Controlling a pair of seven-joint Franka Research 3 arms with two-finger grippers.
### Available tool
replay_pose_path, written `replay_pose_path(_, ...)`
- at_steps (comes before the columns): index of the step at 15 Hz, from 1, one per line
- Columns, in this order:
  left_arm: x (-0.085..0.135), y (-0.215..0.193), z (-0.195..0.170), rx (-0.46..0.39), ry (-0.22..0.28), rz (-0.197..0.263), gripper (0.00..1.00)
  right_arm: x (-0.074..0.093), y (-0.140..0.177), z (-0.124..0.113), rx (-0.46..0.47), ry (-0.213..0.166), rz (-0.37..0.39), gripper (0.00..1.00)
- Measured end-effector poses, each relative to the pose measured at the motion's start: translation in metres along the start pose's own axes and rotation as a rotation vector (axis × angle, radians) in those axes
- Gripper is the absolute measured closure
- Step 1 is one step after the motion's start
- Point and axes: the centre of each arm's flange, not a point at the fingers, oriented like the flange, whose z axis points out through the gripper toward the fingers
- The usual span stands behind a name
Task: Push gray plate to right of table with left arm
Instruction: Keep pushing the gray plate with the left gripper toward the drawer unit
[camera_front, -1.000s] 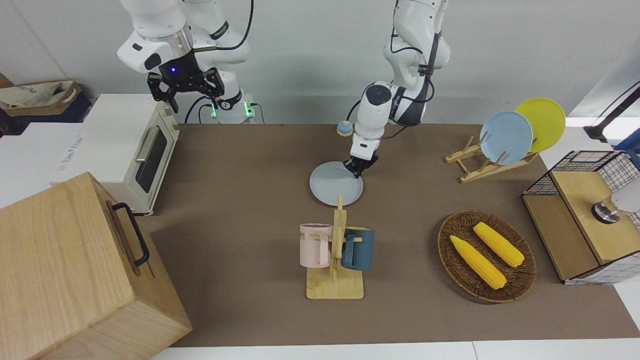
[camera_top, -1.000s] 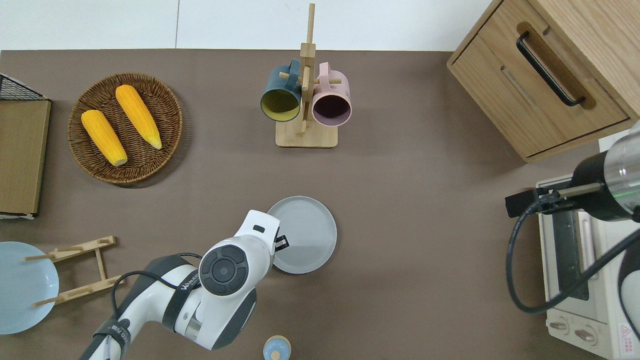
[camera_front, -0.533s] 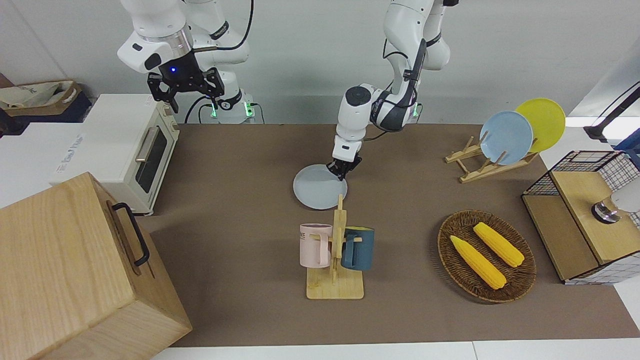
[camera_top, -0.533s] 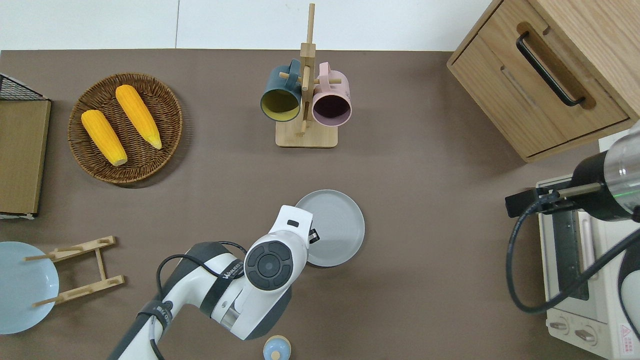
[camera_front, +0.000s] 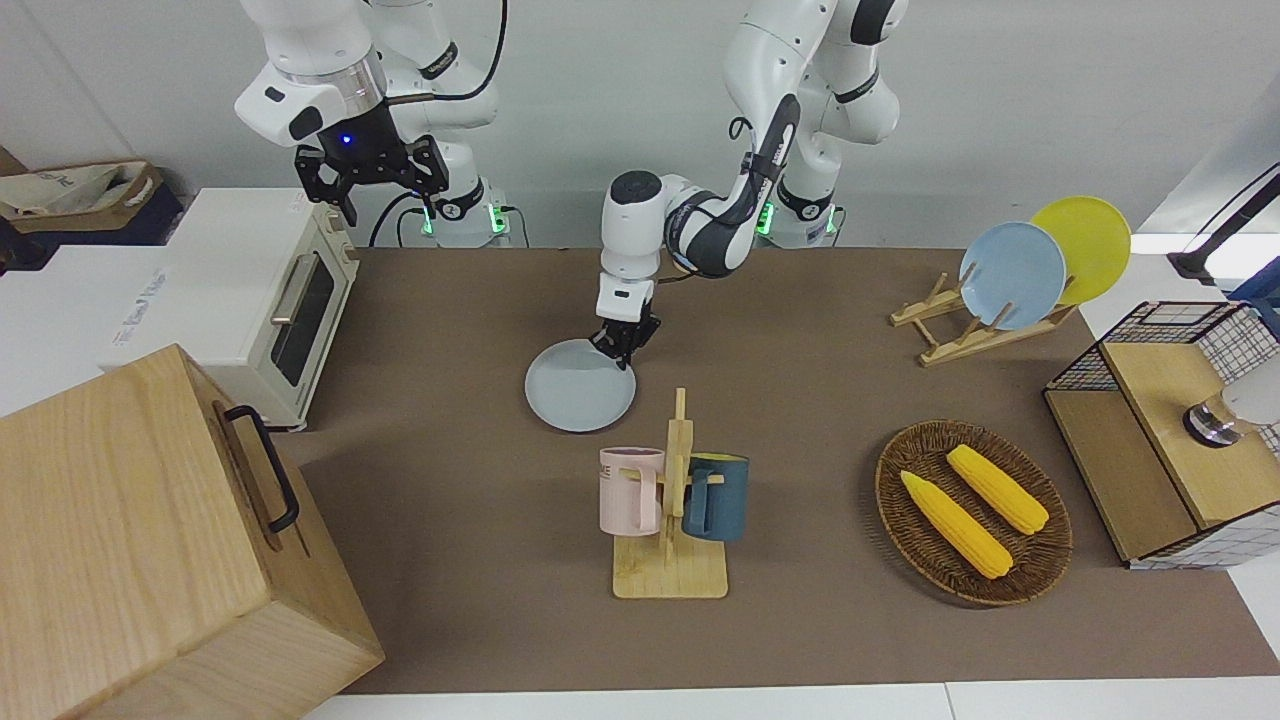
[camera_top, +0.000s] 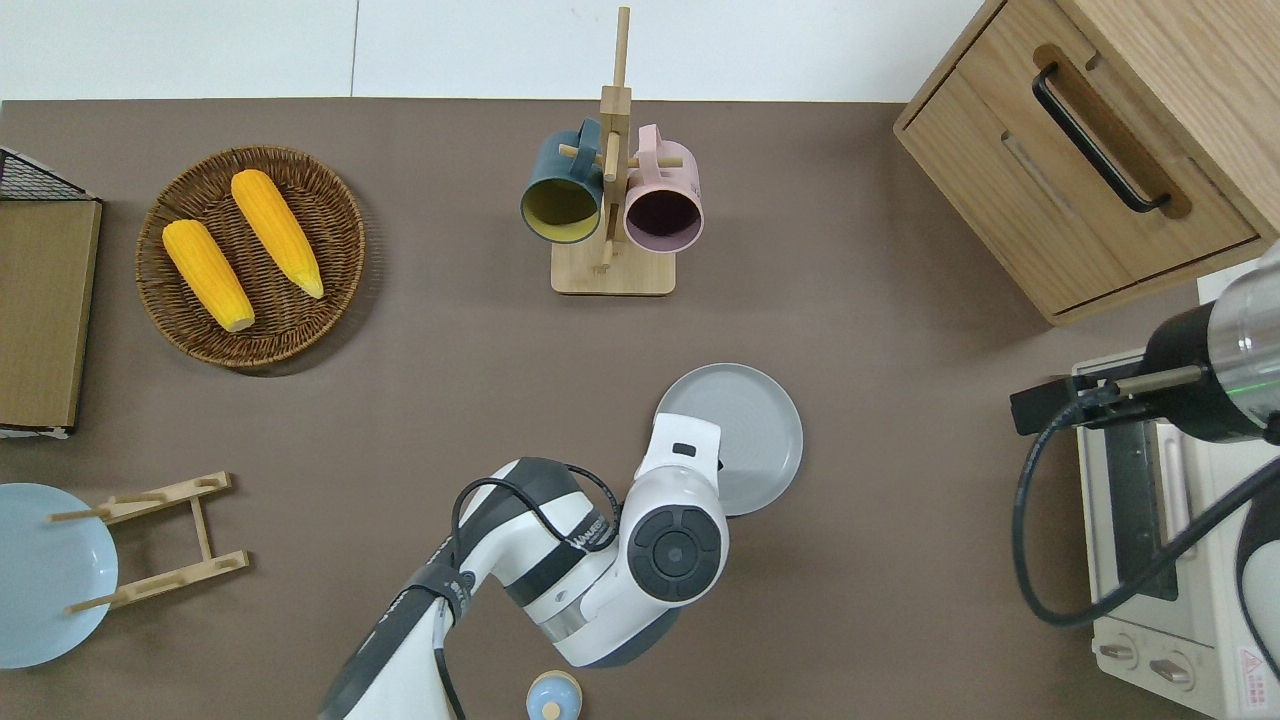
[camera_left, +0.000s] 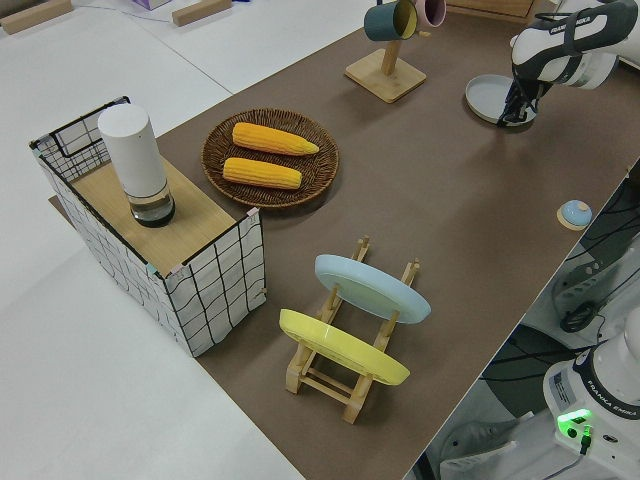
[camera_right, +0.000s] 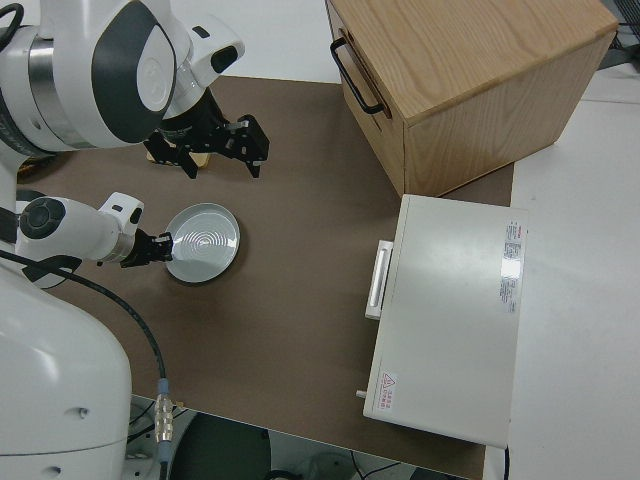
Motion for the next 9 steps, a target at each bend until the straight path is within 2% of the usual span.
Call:
replay_pose_path(3,-0.017,0.018,0.001,-0.017,0.003,-0.003,0.97,0.000,0.000,0.000,0.000,0.000,0.000,0.01)
replay_pose_path(9,-0.035,0.041,0.003,-0.037,-0.004,-0.009,0.97,0.000,0.000,0.000,0.000,0.000,0.000,0.01)
